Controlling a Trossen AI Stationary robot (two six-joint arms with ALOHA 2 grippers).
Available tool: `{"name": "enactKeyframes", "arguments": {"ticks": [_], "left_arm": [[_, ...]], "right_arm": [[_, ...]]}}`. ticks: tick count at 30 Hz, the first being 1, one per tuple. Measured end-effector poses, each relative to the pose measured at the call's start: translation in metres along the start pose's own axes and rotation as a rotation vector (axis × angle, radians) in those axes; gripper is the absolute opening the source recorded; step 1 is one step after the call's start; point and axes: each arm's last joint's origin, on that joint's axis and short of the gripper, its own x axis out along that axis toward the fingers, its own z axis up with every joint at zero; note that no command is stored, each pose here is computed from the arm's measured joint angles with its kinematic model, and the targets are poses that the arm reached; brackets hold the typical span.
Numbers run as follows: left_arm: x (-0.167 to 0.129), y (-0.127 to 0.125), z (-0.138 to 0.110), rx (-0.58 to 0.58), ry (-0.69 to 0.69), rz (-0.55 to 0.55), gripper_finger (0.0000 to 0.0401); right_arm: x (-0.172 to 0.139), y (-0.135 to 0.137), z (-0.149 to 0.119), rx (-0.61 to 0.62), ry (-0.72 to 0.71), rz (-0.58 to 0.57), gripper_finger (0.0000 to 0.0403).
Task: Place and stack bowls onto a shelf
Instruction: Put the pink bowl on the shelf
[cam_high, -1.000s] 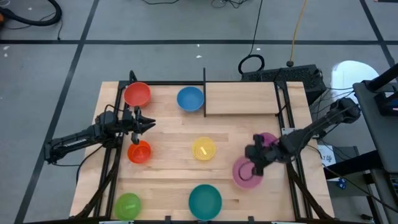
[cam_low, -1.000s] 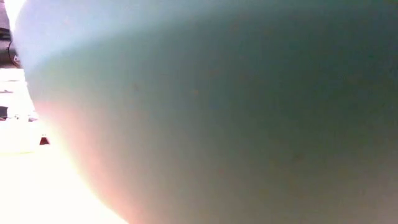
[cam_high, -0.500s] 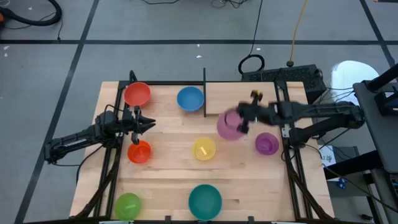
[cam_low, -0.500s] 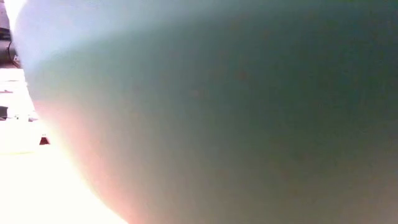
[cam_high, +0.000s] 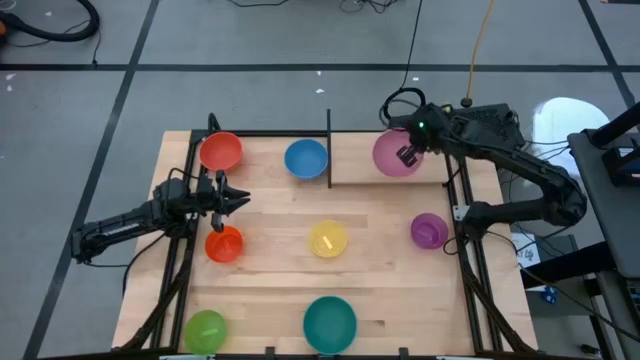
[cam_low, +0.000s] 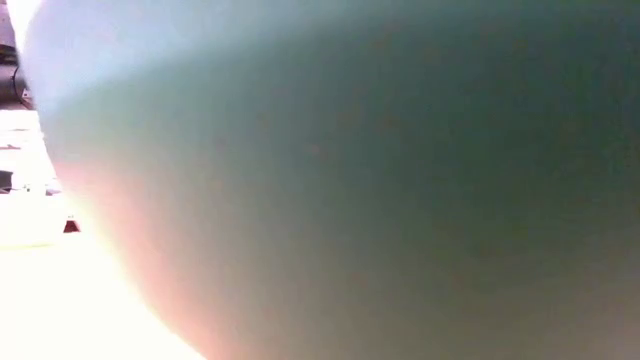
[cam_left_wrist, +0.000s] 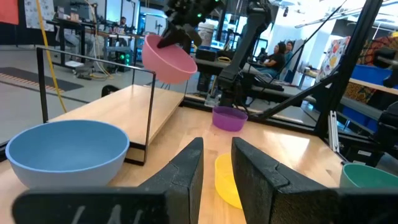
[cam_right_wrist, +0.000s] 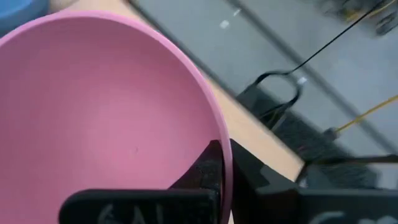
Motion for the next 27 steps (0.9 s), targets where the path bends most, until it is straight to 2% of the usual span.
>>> {"name": "enactKeyframes", "arguments": {"ticks": [11, 17, 21, 27], "left_arm": [[0.000, 0.000, 0.000, 0.000, 0.000, 0.000, 0.0088], [0.000, 0.000, 0.000, 0.000, 0.000, 0.000, 0.0088], [0.000, 0.000, 0.000, 0.000, 0.000, 0.000, 0.0088], [0.000, 0.000, 0.000, 0.000, 0.000, 0.000, 0.0088]], "right_arm": [[0.015, -0.042, -0.010, 0.152, 0.096, -0.095, 0.0000], [0.035, -0.048, -0.030, 0.166, 0.175, -0.126, 0.0000], [0.042, -0.048, -0.032, 0.159, 0.150, -0.173, 0.0000], [0.047, -0.047, -0.035, 0.153, 0.146, -0.179, 0.0000]]}}
